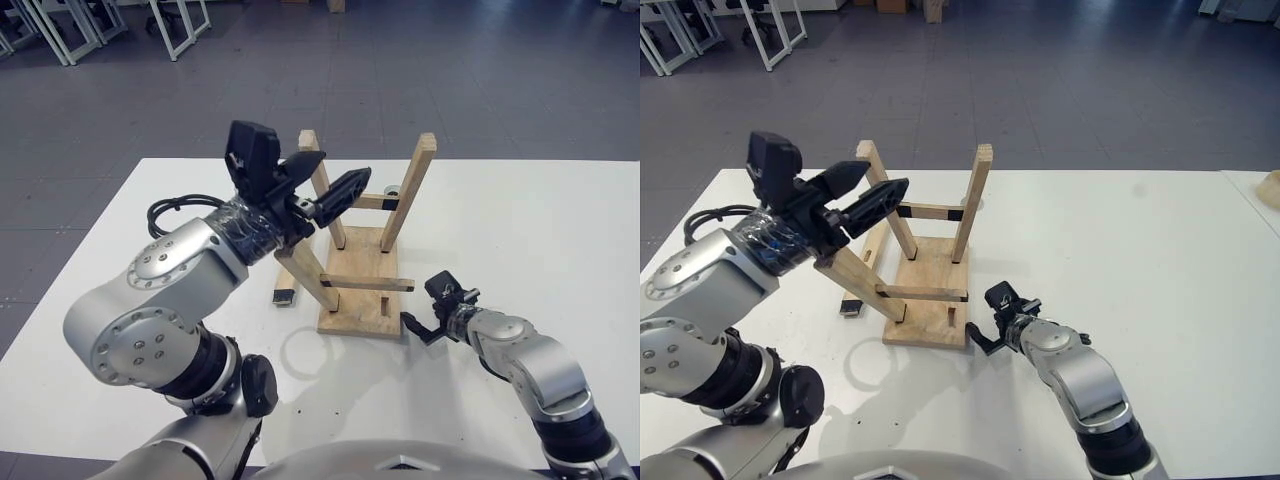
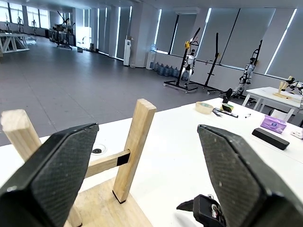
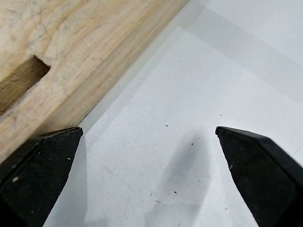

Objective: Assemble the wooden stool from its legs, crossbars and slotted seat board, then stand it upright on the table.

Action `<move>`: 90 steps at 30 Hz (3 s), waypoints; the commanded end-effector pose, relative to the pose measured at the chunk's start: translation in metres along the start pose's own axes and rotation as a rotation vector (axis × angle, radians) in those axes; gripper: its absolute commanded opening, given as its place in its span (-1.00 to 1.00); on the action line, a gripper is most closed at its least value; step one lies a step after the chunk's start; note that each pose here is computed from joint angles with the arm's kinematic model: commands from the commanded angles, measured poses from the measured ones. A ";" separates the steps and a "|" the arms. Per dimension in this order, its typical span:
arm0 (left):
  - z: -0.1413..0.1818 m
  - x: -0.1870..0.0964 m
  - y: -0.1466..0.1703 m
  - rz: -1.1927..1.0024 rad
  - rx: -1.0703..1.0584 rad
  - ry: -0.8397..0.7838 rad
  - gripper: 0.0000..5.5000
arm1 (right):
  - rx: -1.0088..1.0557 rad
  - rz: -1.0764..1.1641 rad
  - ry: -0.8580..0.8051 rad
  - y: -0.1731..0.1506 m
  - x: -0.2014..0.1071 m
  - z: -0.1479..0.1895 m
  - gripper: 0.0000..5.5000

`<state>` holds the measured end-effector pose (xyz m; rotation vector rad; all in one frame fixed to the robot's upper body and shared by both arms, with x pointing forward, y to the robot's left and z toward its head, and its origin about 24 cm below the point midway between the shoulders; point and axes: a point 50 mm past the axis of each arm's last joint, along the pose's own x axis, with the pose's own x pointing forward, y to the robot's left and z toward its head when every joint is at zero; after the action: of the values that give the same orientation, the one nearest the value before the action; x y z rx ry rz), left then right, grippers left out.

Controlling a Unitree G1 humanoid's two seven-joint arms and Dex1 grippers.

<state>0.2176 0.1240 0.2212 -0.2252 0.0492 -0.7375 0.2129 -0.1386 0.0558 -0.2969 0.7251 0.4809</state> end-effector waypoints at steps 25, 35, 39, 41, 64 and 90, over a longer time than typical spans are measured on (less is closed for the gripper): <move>0.025 -0.013 -0.005 -0.314 -0.111 -0.228 0.41 | 0.024 0.017 0.095 0.004 0.001 -0.020 0.89; 0.097 -0.058 0.104 0.542 -0.085 -0.533 0.41 | 0.017 0.081 0.038 0.010 0.003 -0.003 0.89; -0.015 -0.045 0.117 0.771 0.069 0.034 0.41 | 0.040 0.121 -0.030 0.011 -0.002 0.018 0.89; -0.075 -0.036 0.098 0.649 0.058 0.251 0.41 | 0.038 0.118 -0.031 0.010 -0.002 0.020 0.89; -0.198 -0.040 0.080 0.573 0.010 0.567 0.41 | 0.032 0.098 -0.006 0.007 -0.003 0.017 0.89; -0.091 -0.076 0.170 0.842 0.029 0.051 -0.25 | 0.088 0.047 -0.094 -0.028 -0.014 0.035 0.89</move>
<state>0.2478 0.2701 0.0443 -0.0870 0.3802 0.1334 0.2342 -0.1314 0.0765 -0.2355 0.7147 0.5273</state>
